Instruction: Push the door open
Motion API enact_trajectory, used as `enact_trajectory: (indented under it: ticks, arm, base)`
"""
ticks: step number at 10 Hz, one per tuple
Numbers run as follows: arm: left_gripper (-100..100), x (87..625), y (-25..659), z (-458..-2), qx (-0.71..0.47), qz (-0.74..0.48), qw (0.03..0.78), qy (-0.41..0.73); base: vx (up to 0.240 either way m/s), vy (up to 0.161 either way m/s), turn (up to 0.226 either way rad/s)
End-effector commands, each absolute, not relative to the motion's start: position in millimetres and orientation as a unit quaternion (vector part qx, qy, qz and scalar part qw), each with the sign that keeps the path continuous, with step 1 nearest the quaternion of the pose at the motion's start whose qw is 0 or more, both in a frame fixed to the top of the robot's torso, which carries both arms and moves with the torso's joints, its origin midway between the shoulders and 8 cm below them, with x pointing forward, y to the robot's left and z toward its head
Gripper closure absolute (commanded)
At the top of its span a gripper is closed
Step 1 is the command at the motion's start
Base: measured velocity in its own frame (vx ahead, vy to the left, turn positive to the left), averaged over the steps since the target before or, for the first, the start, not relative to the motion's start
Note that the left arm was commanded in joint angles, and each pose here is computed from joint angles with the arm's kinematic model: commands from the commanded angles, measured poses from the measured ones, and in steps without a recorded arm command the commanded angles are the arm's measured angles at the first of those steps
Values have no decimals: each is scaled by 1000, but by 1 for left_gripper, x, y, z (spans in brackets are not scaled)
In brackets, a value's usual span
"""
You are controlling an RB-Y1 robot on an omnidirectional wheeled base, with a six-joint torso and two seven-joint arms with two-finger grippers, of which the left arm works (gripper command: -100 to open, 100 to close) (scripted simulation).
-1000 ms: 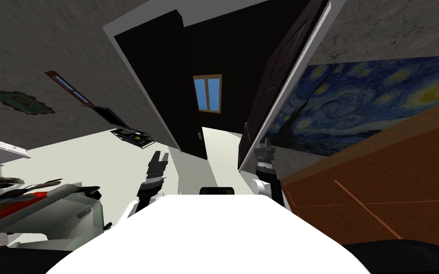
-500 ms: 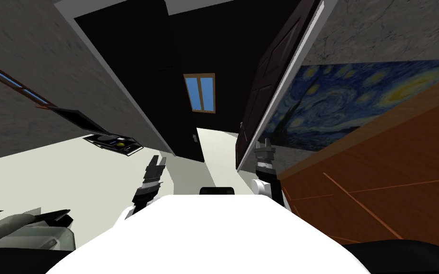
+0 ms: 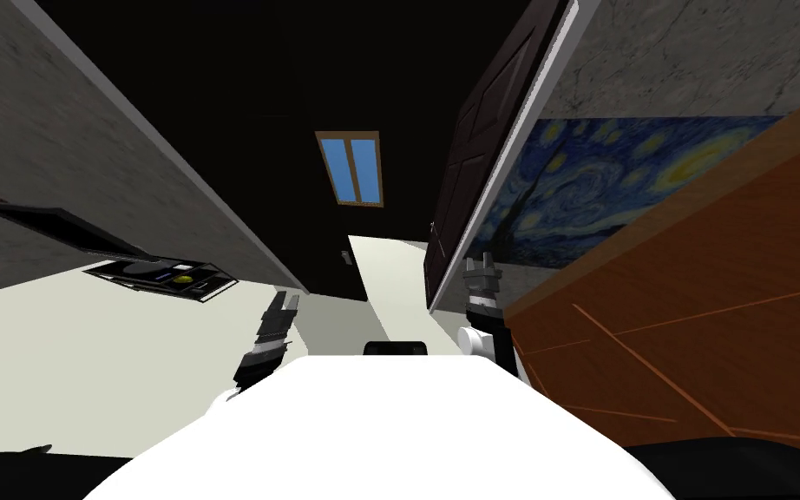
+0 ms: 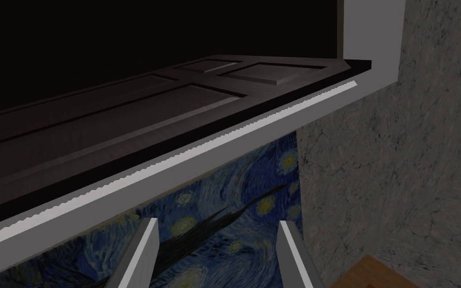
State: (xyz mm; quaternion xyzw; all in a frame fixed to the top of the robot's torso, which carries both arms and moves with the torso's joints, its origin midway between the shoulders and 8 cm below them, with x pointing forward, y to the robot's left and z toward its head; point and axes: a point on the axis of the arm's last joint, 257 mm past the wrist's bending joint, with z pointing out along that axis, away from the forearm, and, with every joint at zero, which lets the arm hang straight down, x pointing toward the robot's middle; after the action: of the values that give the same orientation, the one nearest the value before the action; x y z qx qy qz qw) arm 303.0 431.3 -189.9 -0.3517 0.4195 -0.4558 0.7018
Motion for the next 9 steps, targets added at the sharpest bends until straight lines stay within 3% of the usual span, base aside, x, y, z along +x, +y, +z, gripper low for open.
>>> enact_trajectory:
  ticks: [1,9]
  arm:
    - [-100,296,439,-201,-360,-450,699,424]
    - [-100,257,471,-258,-415,-421,677,438]
  base:
    - [72,59,-172]
    - [92,68,-197]
